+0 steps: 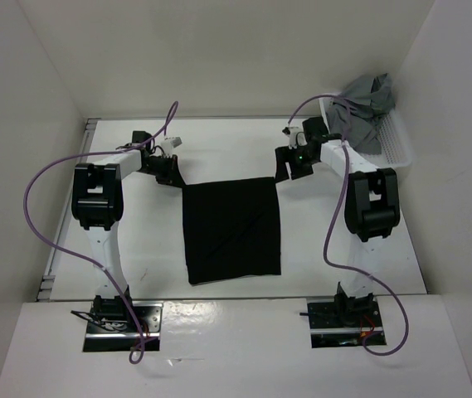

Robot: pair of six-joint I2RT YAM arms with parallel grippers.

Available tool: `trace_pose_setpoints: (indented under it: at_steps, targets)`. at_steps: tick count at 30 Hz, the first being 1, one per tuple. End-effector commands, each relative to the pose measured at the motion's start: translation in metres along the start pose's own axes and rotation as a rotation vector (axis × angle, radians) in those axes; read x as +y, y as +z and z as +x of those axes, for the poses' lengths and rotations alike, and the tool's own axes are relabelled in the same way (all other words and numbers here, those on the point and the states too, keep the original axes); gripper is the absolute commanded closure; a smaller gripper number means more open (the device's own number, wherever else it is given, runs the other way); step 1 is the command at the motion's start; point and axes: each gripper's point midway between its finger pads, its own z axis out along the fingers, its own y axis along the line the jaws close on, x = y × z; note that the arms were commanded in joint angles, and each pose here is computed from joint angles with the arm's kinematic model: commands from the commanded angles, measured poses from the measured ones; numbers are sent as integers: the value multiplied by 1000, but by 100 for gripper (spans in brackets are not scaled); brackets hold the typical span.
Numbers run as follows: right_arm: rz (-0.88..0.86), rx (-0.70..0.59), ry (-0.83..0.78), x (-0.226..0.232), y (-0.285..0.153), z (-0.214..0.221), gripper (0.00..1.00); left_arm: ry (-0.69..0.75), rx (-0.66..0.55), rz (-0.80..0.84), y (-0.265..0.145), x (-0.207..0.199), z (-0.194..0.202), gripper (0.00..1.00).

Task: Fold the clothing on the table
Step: Flatten the skirt out, then fold the skirt

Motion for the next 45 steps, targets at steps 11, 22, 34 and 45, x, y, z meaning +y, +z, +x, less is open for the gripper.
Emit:
trace_pose_setpoints:
  at_steps: [11, 22, 34, 45]
  targets:
    - [-78, -43, 6, -7, 39, -31, 41, -21, 49, 4, 13, 13, 18, 100]
    - [-90, -21, -2, -15, 61, -30, 53, -21, 51, -5, 13, 15, 18, 100]
    - [-112, 15, 8, -20, 80, -18, 61, -21, 53, -14, 13, 16, 19, 100]
    - [-134, 21, 13, -17, 82, -20, 67, -21, 53, -14, 13, 16, 19, 100]
